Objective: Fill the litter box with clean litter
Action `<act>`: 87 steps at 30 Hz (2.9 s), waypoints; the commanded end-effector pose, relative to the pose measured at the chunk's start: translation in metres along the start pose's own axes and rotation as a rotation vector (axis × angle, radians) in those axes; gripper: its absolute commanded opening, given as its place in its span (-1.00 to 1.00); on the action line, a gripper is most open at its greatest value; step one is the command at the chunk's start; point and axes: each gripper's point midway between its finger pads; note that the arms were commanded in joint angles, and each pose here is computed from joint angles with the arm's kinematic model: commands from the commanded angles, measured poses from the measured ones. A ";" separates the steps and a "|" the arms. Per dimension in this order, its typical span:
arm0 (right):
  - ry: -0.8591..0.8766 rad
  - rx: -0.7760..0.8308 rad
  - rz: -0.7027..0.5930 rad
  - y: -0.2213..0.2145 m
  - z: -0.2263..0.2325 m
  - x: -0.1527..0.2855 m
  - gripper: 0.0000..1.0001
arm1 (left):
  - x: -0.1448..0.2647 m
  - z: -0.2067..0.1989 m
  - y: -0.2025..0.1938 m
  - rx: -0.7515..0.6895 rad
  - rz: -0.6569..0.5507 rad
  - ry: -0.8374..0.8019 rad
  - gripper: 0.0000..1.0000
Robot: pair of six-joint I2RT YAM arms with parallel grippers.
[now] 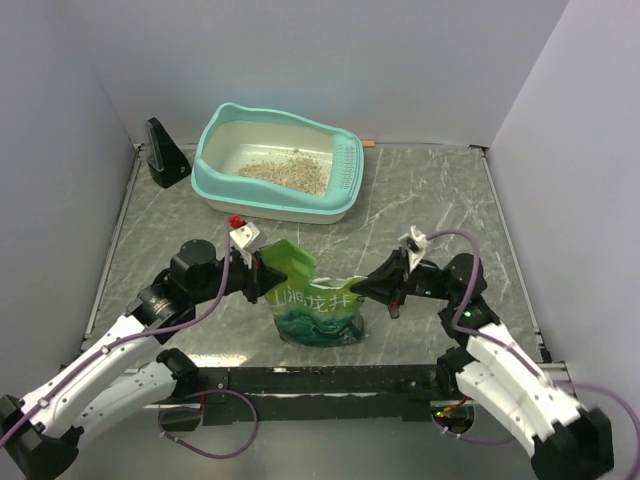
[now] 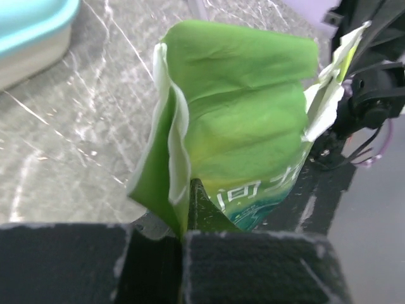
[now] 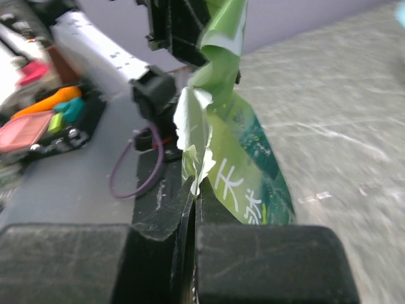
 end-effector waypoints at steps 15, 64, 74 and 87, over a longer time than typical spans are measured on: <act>-0.541 -0.587 0.023 -0.050 -0.051 0.046 -1.00 | 0.014 -0.047 0.017 0.368 -0.054 -0.198 -0.98; -0.550 -0.316 0.255 -0.019 -0.009 0.021 0.25 | 0.045 -0.100 -0.106 1.191 0.356 -0.287 -0.98; -0.387 -0.032 0.481 -0.035 0.033 -0.026 0.24 | 0.043 -0.078 -0.111 1.181 0.365 -0.181 -0.98; -0.265 0.352 0.638 -0.073 0.053 -0.032 0.26 | 0.048 -0.070 -0.115 1.184 0.359 -0.180 -0.98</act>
Point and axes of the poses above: each gripper's point midway between its finger pads, its own x axis back along the fingers, its own z axis along the line the jaws close on, y = z × x, and after that the axes turned 13 degrees about -x, right-handed
